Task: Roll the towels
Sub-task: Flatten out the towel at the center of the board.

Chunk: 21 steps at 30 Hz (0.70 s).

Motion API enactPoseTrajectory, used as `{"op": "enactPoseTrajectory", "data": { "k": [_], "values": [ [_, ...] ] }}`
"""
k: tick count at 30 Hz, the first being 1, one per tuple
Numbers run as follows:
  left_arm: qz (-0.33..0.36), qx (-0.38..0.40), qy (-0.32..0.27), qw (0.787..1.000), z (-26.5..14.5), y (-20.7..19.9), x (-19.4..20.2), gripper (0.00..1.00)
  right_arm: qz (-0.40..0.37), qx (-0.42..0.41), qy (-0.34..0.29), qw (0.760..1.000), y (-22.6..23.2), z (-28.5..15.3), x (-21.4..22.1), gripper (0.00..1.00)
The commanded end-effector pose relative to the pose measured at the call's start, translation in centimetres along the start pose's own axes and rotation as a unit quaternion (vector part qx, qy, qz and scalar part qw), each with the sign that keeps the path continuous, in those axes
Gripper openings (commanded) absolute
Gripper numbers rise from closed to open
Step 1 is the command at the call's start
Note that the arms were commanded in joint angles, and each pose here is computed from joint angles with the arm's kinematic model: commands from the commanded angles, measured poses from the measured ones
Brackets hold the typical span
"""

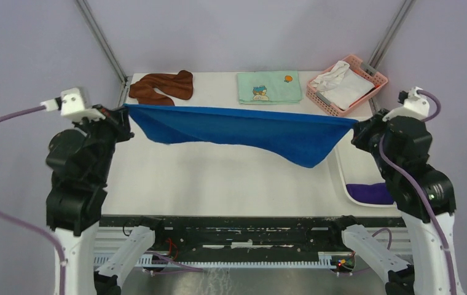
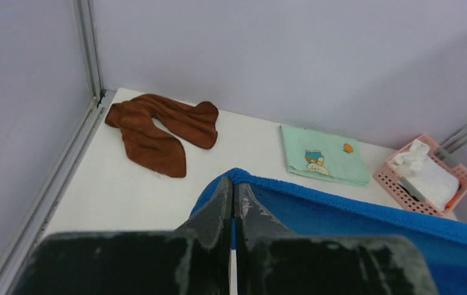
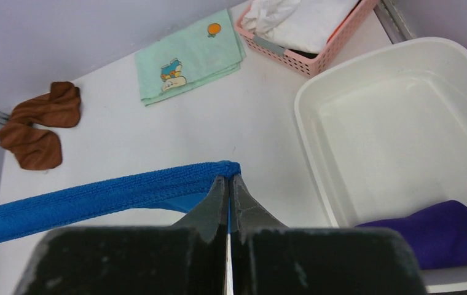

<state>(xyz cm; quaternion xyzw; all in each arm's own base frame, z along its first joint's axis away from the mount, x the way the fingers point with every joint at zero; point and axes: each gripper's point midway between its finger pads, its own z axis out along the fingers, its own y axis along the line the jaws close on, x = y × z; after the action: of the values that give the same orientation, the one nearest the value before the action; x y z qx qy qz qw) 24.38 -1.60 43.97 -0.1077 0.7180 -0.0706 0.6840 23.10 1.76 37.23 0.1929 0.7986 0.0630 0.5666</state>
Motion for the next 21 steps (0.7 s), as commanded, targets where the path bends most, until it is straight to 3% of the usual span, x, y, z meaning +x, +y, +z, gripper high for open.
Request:
{"op": "enactPoseTrajectory", "data": {
  "k": [1, 4, 8, 14, 18, 21],
  "values": [
    [0.028, -0.023, -0.027, 0.999, -4.2, 1.8, -2.2, 0.03, -0.024, -0.007, -0.007, 1.0, -1.4, -3.6, -0.6, 0.0],
    [0.029, -0.022, -0.026, 0.999, -5.4, 2.1, -1.9, 0.03, -0.019, -0.017, 0.006, 1.0, -1.3, -4.2, 0.0, 0.0],
    [0.038, -0.029, 0.02, 0.999, -3.9, 2.5, 1.5, 0.03, -0.023, -0.004, 0.049, 0.999, -1.1, -1.8, 2.4, 0.0],
    [0.038, -0.05, 0.164, 0.985, 2.7, 3.0, 12.8, 0.03, -0.044, 0.048, 0.114, 0.991, -0.7, 6.1, 7.2, 0.0],
    [0.044, -0.075, 0.256, 0.963, 8.0, 3.6, 21.1, 0.03, -0.066, 0.092, 0.129, 0.985, -0.8, 13.0, 9.7, 0.0],
    [0.056, -0.096, 0.307, 0.945, 12.0, 4.0, 24.6, 0.03, -0.062, 0.099, 0.138, 0.984, -0.7, 18.4, 11.3, 0.0]
  ]
}}
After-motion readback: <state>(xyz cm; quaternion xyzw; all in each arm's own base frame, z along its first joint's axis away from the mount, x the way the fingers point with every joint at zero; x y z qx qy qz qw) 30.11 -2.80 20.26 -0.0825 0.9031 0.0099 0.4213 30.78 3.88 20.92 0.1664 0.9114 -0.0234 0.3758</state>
